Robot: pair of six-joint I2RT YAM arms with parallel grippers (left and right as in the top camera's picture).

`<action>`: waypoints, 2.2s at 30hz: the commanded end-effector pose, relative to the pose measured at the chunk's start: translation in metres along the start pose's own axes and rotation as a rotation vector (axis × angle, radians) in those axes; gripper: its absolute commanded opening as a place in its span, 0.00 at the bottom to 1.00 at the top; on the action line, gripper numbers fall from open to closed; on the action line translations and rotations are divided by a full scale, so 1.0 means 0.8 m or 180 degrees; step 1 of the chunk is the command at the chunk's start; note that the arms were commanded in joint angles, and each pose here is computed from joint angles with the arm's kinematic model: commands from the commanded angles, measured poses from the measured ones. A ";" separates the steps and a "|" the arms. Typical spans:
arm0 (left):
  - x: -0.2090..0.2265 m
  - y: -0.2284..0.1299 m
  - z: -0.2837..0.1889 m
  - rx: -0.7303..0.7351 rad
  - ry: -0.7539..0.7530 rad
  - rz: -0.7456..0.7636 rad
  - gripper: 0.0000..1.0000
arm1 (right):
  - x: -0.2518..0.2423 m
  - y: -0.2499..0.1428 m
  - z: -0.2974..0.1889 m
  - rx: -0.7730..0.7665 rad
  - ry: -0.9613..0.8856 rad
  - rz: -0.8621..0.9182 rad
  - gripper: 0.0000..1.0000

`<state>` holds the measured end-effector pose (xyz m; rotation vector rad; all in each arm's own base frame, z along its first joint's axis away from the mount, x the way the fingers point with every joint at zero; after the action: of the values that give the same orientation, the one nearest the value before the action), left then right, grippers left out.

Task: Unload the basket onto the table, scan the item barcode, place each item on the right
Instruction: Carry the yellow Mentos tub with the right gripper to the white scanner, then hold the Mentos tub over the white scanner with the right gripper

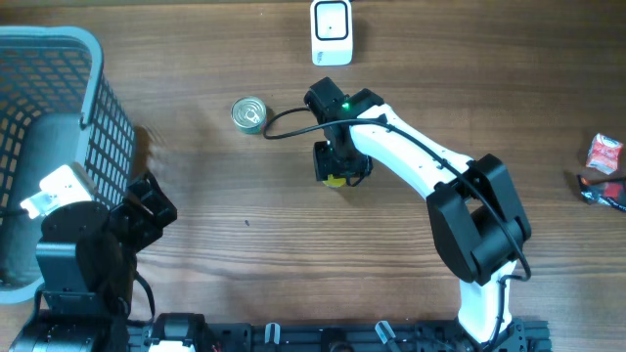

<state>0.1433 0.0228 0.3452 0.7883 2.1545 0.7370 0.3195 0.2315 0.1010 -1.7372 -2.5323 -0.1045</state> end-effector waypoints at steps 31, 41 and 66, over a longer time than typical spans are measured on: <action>-0.001 -0.001 0.001 0.0025 -0.0016 -0.0031 1.00 | 0.045 -0.008 -0.146 0.0393 0.0911 -0.0261 0.41; -0.002 0.000 0.001 0.0011 -0.0030 -0.0037 1.00 | -0.003 0.124 -0.168 -0.1611 -0.0256 -0.0509 0.45; -0.018 -0.003 0.048 0.0271 0.0262 0.0085 1.00 | -0.094 0.293 -0.100 -0.3284 -0.1074 -0.0775 0.53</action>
<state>0.1771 0.0209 0.3288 0.8531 2.2556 0.7132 0.5582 0.2477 0.1879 -1.6596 -3.1417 -1.5397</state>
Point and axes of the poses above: each gripper's point midway between its finger pads, its own z axis out along the fingers, its own x axis along the line the jaws close on, y = z × x, the point moved 7 cm from there along -z, back along the fingers, and after that the axes turned 13 degrees about -z, right-handed, at the moved point
